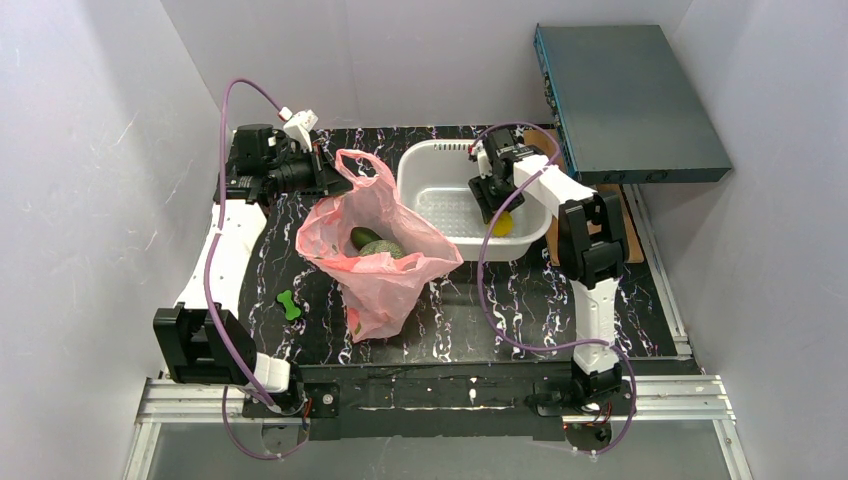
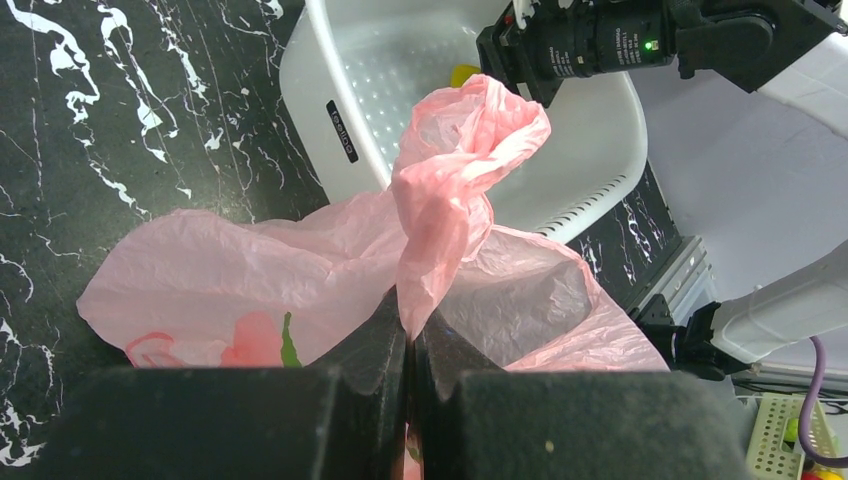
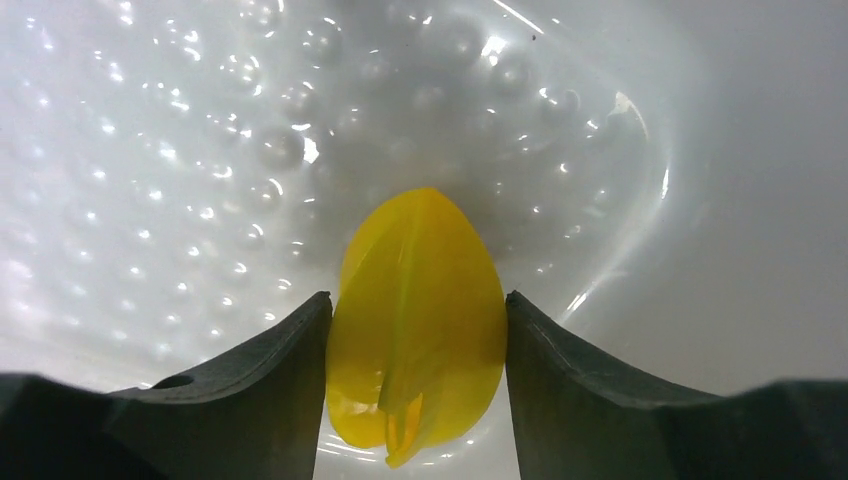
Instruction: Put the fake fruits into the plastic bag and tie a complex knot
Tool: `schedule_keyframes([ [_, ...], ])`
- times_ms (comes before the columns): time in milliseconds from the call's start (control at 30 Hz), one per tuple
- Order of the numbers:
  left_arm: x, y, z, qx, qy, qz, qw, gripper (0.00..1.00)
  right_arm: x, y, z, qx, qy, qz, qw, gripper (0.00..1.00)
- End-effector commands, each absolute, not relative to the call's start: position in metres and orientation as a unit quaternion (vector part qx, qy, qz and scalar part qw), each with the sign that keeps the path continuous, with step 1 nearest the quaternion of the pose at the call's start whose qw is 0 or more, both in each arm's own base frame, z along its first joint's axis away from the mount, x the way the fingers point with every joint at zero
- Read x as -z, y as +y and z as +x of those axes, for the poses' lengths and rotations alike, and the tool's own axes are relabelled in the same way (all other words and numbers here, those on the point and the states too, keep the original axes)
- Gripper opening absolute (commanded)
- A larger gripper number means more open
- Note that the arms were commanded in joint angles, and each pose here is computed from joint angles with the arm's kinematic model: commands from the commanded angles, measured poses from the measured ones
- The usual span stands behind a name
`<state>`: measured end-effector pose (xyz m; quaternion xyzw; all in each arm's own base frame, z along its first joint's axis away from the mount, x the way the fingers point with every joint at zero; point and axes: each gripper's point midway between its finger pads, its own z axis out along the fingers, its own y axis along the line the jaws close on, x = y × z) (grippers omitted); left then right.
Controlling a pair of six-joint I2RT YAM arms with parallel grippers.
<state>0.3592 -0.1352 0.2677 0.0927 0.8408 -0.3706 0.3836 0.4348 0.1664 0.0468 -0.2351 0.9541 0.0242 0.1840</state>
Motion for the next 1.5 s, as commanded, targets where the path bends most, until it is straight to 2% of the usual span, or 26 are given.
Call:
schedule_keyframes([
  [0,-0.286,-0.134,0.349,0.368,0.83,0.109,0.404,0.0,-0.115,0.185,0.445,-0.066,0.931,-0.253,0.256,0.19],
  [200,-0.288,-0.135,0.345,0.371,0.829,0.109,0.403,0.0,-0.247,0.233,0.42,-0.203,0.843,-0.321,0.381,0.18],
  [467,-0.289,-0.136,0.344,0.375,0.829,0.101,0.402,0.0,-0.347,0.315,0.337,-0.343,0.708,-0.433,0.441,0.18],
  [633,-0.29,-0.136,0.344,0.377,0.828,0.099,0.402,0.0,-0.345,0.364,0.29,-0.386,0.625,-0.524,0.431,0.16],
  [800,-0.291,-0.136,0.342,0.377,0.829,0.097,0.403,0.0,-0.323,0.405,0.269,-0.4,0.595,-0.567,0.406,0.11],
  [1033,-0.286,-0.135,0.339,0.374,0.833,0.091,0.399,0.0,-0.255,0.437,0.255,-0.388,0.606,-0.603,0.344,0.16],
  [1100,-0.285,-0.135,0.339,0.374,0.833,0.091,0.398,0.0,-0.242,0.44,0.256,-0.381,0.612,-0.607,0.334,0.23],
  [1200,-0.284,-0.135,0.338,0.375,0.833,0.091,0.397,0.0,-0.238,0.443,0.259,-0.379,0.619,-0.604,0.329,0.57],
  [1300,-0.284,-0.135,0.336,0.375,0.832,0.094,0.397,0.0,-0.248,0.443,0.257,-0.383,0.624,-0.596,0.33,0.82],
  [1400,-0.284,-0.135,0.335,0.375,0.832,0.095,0.397,0.0,-0.264,0.441,0.255,-0.386,0.62,-0.591,0.343,0.97],
  [1467,-0.283,-0.135,0.335,0.376,0.832,0.096,0.396,0.0,-0.278,0.439,0.254,-0.387,0.617,-0.584,0.357,0.98],
])
